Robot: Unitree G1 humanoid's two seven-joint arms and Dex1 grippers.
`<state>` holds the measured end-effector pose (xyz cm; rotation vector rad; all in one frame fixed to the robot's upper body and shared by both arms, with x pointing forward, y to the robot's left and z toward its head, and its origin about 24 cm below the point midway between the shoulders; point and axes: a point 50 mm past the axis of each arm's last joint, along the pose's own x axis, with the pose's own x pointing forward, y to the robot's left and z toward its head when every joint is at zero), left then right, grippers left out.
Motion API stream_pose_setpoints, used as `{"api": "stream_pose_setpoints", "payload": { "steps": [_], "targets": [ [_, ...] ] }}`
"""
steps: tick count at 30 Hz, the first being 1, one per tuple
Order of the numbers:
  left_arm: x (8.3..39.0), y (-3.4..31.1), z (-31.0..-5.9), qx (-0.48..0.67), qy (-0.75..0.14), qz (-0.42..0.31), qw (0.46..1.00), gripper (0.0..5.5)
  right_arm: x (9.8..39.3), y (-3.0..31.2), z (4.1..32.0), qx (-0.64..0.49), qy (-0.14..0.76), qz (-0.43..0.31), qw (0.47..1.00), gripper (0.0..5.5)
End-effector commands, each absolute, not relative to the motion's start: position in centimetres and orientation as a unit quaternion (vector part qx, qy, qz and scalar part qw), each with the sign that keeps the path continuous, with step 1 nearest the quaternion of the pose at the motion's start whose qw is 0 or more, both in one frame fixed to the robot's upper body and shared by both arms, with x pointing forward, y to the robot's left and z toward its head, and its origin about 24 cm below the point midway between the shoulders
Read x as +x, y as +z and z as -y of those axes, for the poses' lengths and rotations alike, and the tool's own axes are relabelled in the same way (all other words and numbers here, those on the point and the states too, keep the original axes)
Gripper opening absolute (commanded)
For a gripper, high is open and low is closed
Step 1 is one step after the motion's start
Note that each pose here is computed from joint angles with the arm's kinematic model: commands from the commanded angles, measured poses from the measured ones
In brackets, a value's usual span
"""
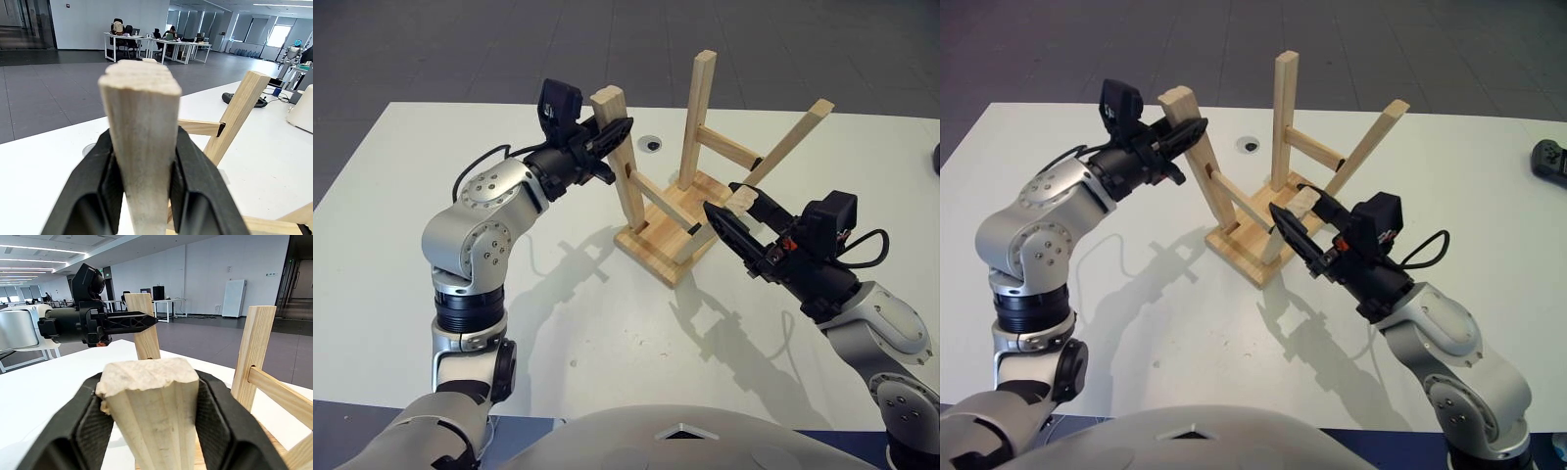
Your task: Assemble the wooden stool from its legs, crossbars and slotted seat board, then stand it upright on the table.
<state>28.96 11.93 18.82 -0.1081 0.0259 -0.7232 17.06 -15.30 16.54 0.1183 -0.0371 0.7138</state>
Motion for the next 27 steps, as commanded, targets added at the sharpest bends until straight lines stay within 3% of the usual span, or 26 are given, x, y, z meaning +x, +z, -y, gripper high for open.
{"api": "stream_pose_setpoints", "payload": {
  "steps": [1,9,20,27],
  "targets": [
    [28.8,17.7,-11.9,-0.058,-0.355,-0.039,0.932,1.04,16.7,14.7,15.0,0.070,0.362,-0.047,0.928,2.26],
    [28.8,17.0,-12.0,-0.079,-0.346,-0.059,0.933,1.04,16.8,14.7,14.9,0.070,0.364,-0.047,0.927,2.26],
    [28.7,16.4,-11.6,0.016,-0.360,-0.055,0.931,1.04,16.8,14.6,14.8,0.070,0.364,-0.049,0.928,2.26],
    [28.4,16.4,-11.3,0.003,-0.372,-0.061,0.926,1.04,16.7,14.6,14.7,0.071,0.363,-0.048,0.928,2.26]
  ]
}}
